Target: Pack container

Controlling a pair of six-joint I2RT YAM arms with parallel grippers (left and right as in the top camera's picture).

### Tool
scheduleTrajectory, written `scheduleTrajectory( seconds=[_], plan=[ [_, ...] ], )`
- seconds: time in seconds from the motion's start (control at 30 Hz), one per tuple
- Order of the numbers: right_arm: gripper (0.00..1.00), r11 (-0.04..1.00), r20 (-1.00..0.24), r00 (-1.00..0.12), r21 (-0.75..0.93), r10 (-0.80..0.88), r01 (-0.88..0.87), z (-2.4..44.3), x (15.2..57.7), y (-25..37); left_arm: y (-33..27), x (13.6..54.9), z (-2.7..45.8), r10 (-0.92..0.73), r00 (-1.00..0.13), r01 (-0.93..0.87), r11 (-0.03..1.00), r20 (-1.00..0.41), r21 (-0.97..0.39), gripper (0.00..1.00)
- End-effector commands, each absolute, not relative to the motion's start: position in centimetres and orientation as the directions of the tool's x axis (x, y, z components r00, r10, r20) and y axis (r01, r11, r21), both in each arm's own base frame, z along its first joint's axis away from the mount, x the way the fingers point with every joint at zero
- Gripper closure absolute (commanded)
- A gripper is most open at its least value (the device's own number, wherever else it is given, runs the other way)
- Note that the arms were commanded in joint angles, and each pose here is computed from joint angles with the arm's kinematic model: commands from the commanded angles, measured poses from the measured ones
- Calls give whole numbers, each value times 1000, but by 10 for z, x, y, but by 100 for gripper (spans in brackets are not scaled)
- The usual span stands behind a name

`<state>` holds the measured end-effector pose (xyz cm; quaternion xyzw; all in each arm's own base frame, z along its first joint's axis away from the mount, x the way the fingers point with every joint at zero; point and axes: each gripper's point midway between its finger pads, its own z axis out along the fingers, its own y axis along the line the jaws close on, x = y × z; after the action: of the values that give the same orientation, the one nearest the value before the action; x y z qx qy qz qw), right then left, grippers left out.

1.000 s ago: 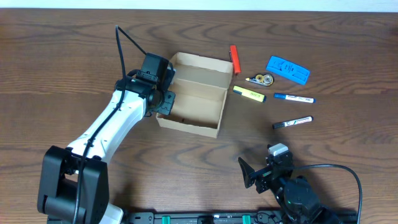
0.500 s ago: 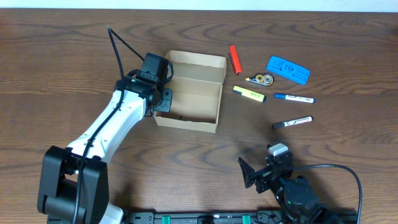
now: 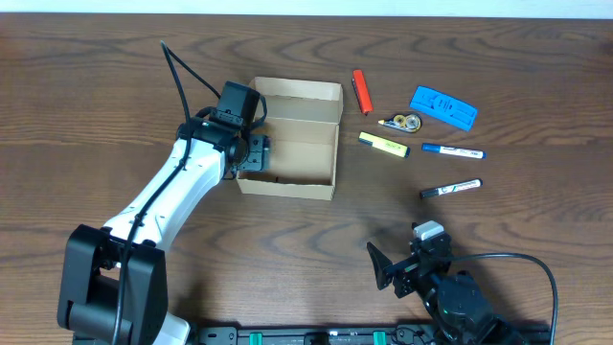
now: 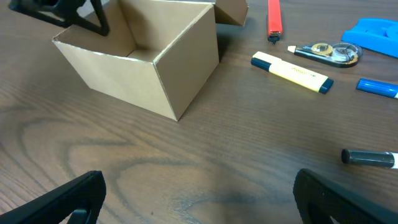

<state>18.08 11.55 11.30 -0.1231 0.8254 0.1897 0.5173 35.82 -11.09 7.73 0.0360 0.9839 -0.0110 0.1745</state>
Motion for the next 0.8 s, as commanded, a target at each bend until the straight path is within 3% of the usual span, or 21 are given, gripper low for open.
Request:
scheduleTrajectory(
  seconds=[0.0,0.33,0.4,0.43,0.53,0.77],
  plan=[
    [1,896,-903,-430,184,-8,-403,113,180,116,-112,358,93,56,-932,71,997,-358,-28,5],
    [1,896,-903,-431,184,-8,-403,113,180,116,-111,336,184,35,-872,97,990,-488,-102,19],
    [1,896,-903,-430,184,-8,-403,113,180,116,-107,324,204,29,-852,102,989,-522,-112,15],
    [1,896,-903,-430,184,-8,-403,113,180,116,-105,318,213,26,-843,104,988,-538,-116,5],
    [1,896,-903,-430,184,-8,-403,113,180,116,-97,293,238,27,-816,119,985,-577,-121,5],
    [1,896,-903,-430,184,-8,-403,113,180,116,-98,223,269,211,-757,355,927,-619,-118,5]
  ],
)
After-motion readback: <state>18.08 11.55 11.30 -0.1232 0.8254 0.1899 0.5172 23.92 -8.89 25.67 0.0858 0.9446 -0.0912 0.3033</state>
